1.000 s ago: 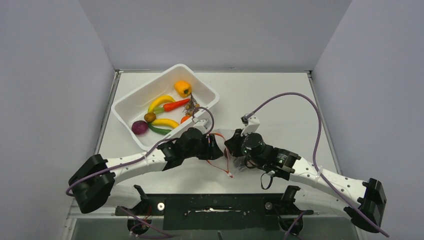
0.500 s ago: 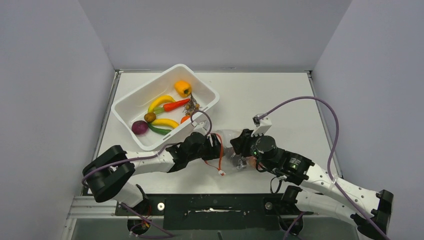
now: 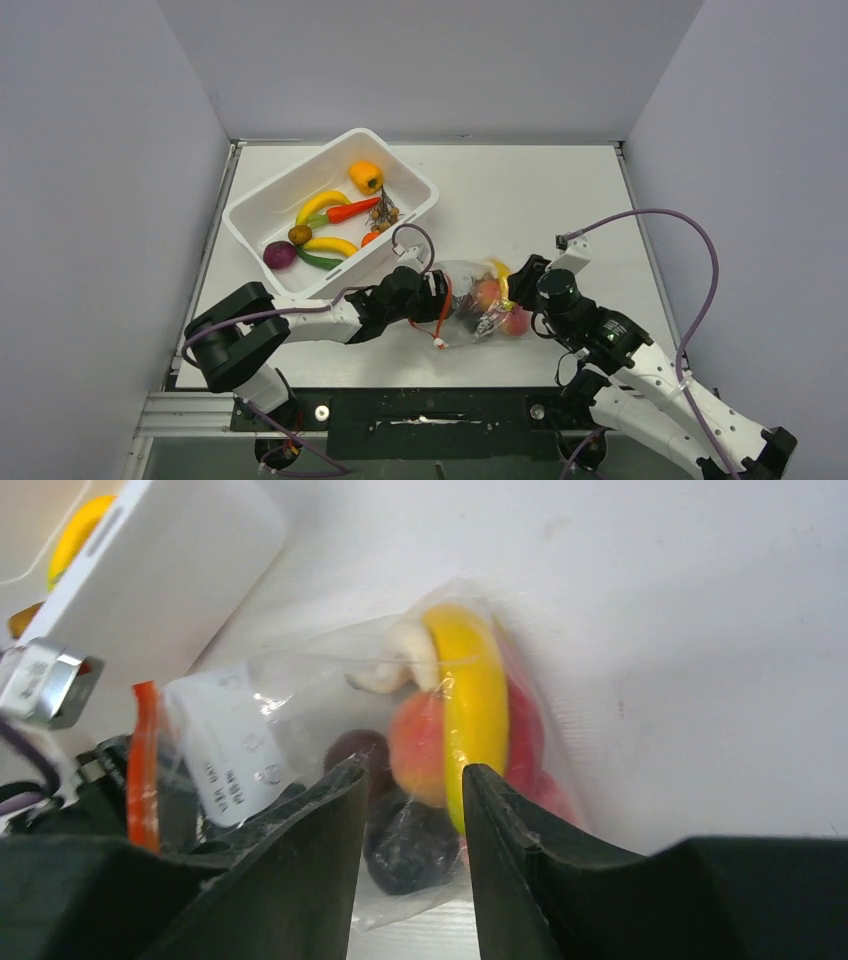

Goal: Open the zip-top bag and remove the fake food
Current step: Pick up the fake fruit from the zipper food storage bag.

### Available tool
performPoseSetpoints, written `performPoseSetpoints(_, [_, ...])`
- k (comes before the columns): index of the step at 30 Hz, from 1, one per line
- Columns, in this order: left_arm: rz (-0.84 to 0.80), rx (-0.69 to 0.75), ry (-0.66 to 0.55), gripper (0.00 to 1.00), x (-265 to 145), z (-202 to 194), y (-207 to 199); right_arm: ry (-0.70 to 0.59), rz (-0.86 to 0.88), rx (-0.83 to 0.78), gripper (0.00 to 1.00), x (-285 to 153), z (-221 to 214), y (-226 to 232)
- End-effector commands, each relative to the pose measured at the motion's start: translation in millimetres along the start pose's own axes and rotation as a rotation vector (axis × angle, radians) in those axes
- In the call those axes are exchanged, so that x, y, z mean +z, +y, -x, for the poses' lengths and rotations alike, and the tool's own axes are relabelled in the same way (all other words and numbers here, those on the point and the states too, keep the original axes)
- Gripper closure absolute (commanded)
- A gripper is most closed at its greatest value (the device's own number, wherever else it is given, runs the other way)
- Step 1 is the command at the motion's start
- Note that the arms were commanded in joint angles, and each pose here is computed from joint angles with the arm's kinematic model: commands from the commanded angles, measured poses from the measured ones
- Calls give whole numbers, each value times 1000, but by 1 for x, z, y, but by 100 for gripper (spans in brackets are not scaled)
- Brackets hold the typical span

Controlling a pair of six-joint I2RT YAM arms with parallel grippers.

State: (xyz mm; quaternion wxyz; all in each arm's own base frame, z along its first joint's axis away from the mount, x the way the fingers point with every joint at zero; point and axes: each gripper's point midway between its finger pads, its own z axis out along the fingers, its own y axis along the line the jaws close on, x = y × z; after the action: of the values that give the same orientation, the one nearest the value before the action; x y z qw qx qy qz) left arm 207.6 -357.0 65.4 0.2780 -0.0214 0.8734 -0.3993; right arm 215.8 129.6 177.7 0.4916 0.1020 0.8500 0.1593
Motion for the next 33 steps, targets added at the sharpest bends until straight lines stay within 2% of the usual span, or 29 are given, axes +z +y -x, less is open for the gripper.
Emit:
performPoseSetpoints(1, [-102, 49, -93, 37, 10, 26, -44, 79, -7, 40, 62, 15, -8, -11])
performPoseSetpoints(8, [-77, 92, -128, 36, 20, 30, -44, 183, -61, 89, 62, 41, -15, -43])
performPoseSetpoints(14, [0, 179, -100, 36, 33, 23, -33, 296, -55, 92, 63, 53, -42, -54])
performPoseSetpoints(21, [38, 232, -50, 37, 43, 7, -27, 327, -26, 136, 66, 53, -63, -55])
performPoseSetpoints(30, [77, 244, -68, 58, 37, 8, -26, 334, -22, 128, 66, 52, -67, -57])
performPoseSetpoints(33, [114, 250, -67, 61, 25, 7, -18, 330, -35, 121, 66, 51, -66, -59])
